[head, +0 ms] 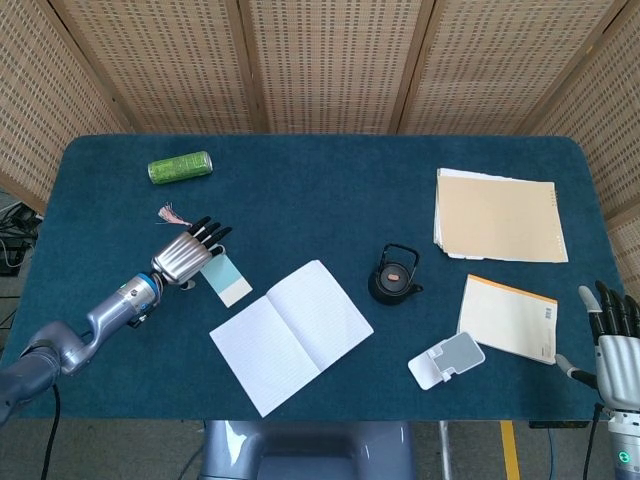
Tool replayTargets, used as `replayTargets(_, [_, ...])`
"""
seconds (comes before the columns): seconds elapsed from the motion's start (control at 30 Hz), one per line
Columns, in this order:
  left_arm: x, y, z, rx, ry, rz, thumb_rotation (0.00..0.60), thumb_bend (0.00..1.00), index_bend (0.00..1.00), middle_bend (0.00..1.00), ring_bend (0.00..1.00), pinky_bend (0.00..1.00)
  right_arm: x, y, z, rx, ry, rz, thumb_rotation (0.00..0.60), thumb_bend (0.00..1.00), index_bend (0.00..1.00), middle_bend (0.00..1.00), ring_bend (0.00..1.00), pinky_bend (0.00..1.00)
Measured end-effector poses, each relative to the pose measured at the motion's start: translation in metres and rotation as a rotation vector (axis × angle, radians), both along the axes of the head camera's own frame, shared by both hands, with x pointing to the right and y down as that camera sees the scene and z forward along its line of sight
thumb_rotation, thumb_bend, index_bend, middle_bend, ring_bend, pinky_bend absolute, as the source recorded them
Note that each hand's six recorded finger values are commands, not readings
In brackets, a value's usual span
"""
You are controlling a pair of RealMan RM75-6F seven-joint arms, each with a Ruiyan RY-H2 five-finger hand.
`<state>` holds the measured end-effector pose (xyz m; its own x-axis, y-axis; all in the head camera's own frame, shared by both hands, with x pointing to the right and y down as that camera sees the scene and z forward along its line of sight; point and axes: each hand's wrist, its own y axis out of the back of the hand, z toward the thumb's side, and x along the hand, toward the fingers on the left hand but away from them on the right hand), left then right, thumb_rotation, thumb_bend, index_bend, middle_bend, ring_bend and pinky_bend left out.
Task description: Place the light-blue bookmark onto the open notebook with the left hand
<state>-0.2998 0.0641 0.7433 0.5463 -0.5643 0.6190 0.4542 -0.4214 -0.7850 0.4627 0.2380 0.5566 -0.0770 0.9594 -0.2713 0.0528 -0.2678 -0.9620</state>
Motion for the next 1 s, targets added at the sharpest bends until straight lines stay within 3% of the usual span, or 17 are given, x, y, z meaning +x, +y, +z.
replayTargets(1.0, [0.017, -0.004, 0.023, -0.027, -0.032, -0.004, 0.600, 0.10, 0.29, 0.00, 0.00, 0.00, 0.006, -0.001, 0.006, -0.012, 0.011, 0.016, 0.600, 0.11, 0.04, 0.00, 0.00, 0.00])
